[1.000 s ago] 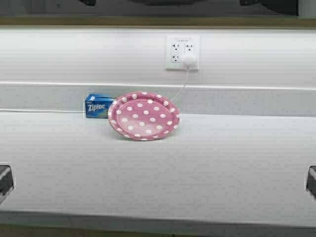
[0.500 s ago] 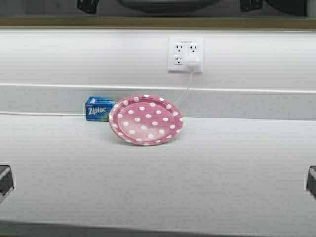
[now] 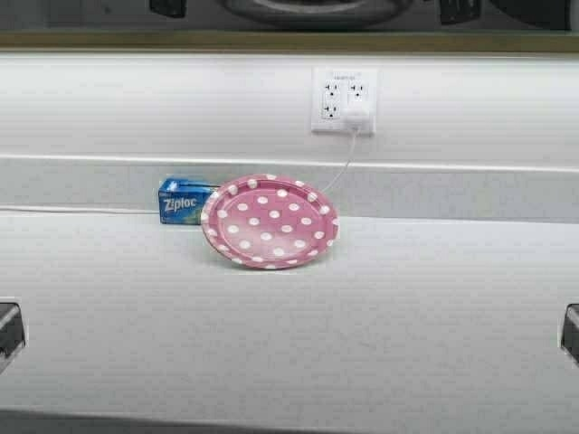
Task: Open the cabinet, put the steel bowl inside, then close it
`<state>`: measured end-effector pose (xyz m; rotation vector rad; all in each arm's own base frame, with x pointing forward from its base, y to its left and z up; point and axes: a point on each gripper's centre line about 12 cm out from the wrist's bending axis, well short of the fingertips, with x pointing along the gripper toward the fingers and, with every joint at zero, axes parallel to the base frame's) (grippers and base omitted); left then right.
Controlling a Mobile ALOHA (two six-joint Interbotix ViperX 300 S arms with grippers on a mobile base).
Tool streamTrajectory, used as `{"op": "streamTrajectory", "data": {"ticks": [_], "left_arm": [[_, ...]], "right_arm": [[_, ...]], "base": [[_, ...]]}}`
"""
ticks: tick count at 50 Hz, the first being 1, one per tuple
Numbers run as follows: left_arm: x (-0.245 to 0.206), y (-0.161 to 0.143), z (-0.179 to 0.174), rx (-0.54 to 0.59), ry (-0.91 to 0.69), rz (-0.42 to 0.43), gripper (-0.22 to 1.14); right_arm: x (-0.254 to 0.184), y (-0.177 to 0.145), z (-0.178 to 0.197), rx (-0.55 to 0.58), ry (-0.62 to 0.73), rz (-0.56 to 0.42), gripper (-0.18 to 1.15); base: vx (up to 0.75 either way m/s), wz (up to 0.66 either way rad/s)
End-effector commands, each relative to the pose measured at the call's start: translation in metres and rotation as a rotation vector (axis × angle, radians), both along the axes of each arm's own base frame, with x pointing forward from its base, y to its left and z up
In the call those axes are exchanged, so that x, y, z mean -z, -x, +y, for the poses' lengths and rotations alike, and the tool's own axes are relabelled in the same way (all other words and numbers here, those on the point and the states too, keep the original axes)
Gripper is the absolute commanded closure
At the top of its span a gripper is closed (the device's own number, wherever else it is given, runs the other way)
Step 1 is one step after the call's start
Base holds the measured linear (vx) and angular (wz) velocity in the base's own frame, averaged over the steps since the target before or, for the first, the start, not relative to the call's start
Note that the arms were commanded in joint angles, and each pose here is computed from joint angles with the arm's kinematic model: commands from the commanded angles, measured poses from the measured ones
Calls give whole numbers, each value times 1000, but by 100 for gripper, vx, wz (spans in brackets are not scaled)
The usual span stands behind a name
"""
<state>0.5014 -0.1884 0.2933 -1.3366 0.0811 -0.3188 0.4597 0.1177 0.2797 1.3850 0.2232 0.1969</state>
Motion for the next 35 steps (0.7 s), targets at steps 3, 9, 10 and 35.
{"op": "streamTrajectory", "data": {"ticks": [3,9,10,35], "left_arm": [[-12,8,-12,19,18,-35,-2],[-10,8,-6,8,16,-32,-2],[-8,8,-5,5,16,-28,-2],[-16,39,44,-68,-53,-89,8]], "right_arm": [[-15,1,-11,25,2,-40,3],[-16,0,-17,38,8,-42,3],[-15,0,-19,41,11,-39,3],[-36,20,-38,58,121,-106,13]], "base": [[1,0],[0,0],[0,0],[0,0]]}}
